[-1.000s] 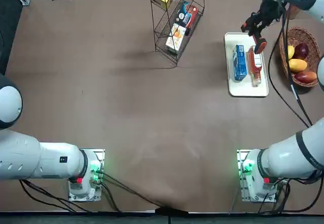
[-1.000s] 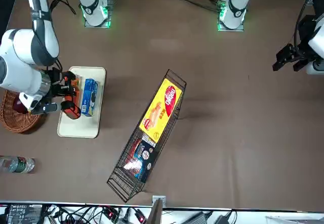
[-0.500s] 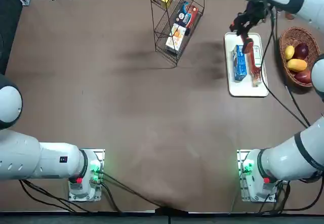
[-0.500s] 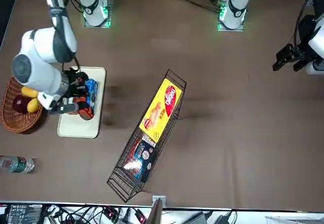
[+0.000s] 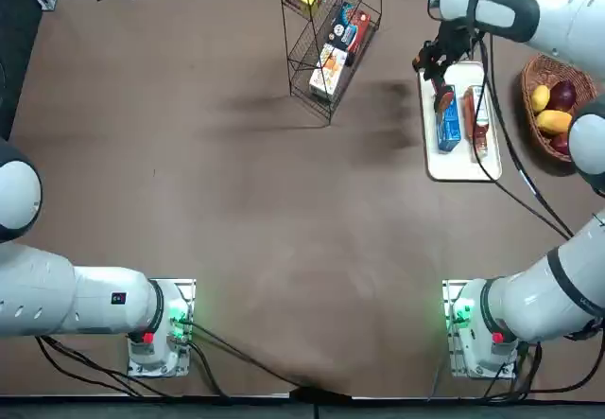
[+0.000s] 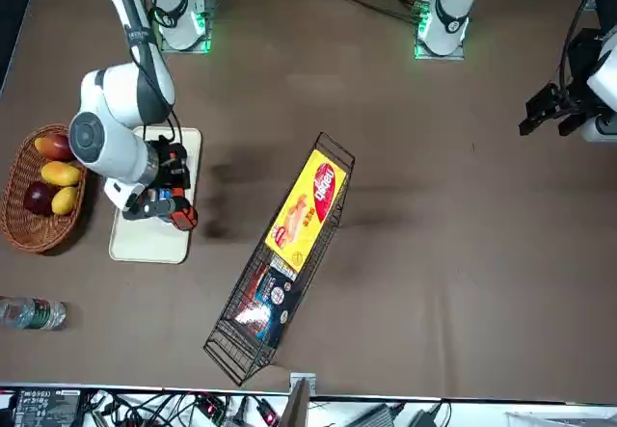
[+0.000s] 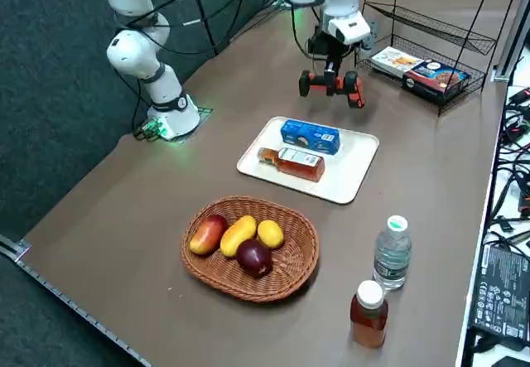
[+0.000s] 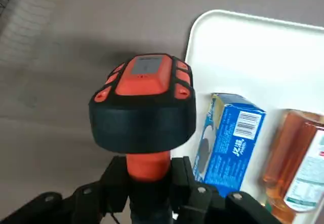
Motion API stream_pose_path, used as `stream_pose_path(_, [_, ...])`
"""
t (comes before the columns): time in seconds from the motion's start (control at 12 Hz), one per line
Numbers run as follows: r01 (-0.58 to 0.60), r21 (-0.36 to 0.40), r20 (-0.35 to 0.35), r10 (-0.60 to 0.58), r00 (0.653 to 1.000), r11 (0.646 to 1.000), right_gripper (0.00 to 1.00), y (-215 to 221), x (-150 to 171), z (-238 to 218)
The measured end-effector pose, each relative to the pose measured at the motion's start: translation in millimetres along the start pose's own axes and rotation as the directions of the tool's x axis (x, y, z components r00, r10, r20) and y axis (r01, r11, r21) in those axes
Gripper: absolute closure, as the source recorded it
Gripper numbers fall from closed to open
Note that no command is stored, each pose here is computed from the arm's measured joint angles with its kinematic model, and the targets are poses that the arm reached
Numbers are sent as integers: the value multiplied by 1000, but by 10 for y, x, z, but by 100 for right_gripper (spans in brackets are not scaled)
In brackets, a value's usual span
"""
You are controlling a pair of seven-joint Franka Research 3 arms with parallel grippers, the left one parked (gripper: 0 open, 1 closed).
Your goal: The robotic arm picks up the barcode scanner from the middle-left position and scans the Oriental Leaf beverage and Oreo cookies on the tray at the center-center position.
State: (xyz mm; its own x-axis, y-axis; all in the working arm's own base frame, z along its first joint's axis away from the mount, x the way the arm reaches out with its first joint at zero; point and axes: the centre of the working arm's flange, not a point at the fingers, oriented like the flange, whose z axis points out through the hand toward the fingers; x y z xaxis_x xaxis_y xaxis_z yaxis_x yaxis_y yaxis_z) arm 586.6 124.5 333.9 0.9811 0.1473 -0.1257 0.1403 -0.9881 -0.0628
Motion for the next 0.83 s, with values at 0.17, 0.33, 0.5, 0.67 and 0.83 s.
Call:
stream_pose_path(0.17, [-11, -4, -5, 11, 1000, 1000, 57, -40, -15, 201])
stream_pose_path(0.33, [-13, -8, -2, 13, 1000, 1000, 57, -119, -29, 360])
stream_pose_path(0.5, [-27, -11, 2, 27, 1000, 1000, 57, -181, -31, 435])
stream_pose_path(0.67, [-75, -13, -4, 75, 997, 997, 57, -192, -26, 432])
stream_pose_path(0.83, [-91, -22, -9, 91, 996, 996, 57, -195, -22, 430])
